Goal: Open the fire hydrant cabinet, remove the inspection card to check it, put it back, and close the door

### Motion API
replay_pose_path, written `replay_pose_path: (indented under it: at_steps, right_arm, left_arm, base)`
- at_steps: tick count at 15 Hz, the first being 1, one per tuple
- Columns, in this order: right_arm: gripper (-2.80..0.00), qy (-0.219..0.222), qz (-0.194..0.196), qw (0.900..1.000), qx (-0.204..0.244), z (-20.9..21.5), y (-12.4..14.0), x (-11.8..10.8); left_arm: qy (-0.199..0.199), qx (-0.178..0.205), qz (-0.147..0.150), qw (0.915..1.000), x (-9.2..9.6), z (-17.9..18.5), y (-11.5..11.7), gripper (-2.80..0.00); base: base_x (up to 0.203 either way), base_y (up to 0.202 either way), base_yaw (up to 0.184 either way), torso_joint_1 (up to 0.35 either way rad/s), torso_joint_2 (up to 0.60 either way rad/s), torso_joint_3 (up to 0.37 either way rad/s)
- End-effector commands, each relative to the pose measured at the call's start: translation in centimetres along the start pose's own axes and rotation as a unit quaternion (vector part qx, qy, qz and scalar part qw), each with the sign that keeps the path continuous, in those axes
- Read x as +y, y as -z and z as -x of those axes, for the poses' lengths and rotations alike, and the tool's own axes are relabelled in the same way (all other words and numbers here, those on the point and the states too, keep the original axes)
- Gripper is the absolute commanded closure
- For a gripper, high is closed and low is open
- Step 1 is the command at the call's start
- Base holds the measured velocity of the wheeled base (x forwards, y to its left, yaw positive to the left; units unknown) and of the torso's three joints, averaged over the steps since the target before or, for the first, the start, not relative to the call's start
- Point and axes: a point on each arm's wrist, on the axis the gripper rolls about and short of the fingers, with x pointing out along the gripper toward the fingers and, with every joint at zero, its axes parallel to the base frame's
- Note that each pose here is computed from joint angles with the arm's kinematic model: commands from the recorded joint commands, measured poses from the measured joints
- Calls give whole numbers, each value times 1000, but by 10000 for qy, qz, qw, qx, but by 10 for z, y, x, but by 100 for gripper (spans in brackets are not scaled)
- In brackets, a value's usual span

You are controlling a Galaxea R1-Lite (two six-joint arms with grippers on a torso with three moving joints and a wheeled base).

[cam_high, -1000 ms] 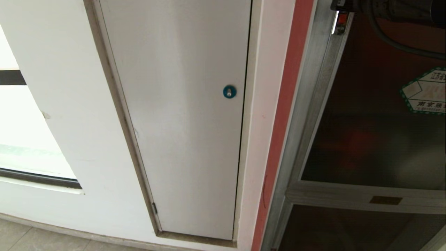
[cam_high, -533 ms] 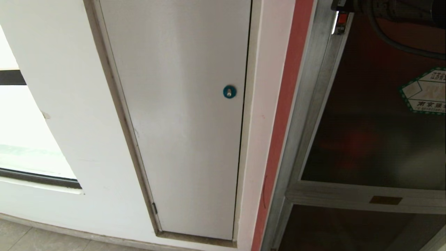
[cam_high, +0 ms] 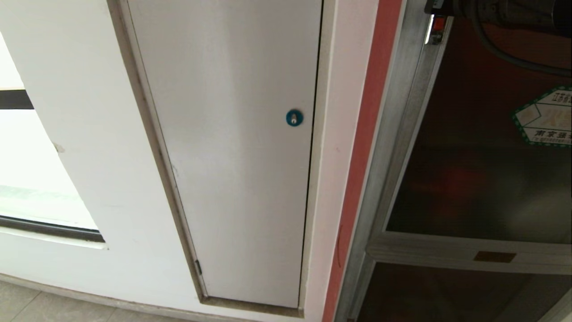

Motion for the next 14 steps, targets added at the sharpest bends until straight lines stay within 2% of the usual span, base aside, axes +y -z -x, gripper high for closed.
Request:
replay_pose_path:
  at_steps: [1,14]
  right_arm:
    - [0,14,7,10000,10,0,1,0]
    - [0,103,9,9999,18,-3,2,-3]
  left_arm:
    - [0,12,-2,10000,0,0,0,0]
    - [0,6,-2,10000,0,0,0,0]
  base:
    - [0,0,0,0,0,0]
    - [0,0,0,0,0,0]
